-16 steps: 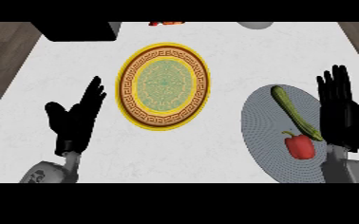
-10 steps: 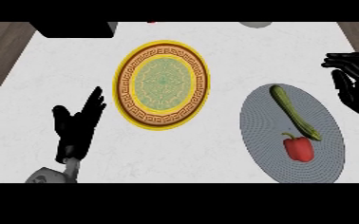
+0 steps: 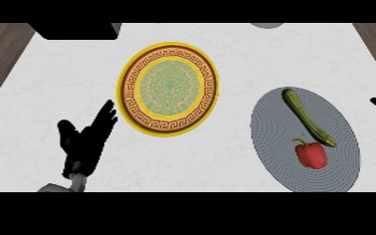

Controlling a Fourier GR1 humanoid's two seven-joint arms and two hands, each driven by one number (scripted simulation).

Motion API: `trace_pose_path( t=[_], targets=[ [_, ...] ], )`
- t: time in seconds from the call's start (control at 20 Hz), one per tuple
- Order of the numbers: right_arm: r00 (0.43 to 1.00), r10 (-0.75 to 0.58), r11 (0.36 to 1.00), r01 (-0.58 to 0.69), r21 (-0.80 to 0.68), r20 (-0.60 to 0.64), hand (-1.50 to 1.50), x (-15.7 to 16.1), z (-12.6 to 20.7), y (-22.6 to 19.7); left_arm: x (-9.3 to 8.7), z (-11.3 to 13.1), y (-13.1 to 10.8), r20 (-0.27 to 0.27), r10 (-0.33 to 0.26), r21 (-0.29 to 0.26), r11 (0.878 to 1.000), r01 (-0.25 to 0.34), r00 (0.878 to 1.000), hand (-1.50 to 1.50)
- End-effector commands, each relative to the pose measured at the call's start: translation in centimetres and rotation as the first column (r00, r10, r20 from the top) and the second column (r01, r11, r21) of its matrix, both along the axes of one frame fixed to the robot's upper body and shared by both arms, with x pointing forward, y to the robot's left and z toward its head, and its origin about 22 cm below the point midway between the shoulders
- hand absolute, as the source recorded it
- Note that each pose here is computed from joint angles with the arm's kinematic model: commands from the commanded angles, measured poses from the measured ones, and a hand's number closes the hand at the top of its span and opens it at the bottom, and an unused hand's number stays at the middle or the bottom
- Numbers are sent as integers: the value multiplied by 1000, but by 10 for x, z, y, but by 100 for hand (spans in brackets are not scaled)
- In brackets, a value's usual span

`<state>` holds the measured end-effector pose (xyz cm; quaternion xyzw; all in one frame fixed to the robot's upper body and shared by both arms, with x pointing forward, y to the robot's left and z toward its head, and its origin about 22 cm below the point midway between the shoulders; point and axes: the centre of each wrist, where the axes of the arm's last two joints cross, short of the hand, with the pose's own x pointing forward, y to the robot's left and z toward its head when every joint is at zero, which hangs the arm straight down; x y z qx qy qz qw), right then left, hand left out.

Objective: Pick the bell pepper from the placemat and place it in the plate

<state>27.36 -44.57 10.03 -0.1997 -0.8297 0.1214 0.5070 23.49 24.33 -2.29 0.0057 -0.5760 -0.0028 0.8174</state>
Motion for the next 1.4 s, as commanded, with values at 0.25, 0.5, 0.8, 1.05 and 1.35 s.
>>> trace_pose_path(
  t=[0.25,0.5,0.8,1.05,1.35],
  targets=[
    [983,83,955,-125,-270,-162,-150,-19,39,-19,3,-9,-2,-43,-9,-17,1000,8,999,0],
    [918,76,832,-274,-483,-389,-150,-26,60,-9,-9,-6,6,-39,-4,-4,1000,4,999,0],
    [890,7,755,-304,-581,-456,-150,-26,72,41,-3,-11,14,-52,14,-6,1000,-14,999,0],
    [865,-24,735,-324,-596,-500,-150,-27,51,91,-6,-2,-7,-24,-3,-11,1000,3,1000,0],
    [863,-113,712,-276,-646,-493,-150,-48,33,113,-4,5,13,-31,-12,-10,1000,11,999,0]
  ],
)
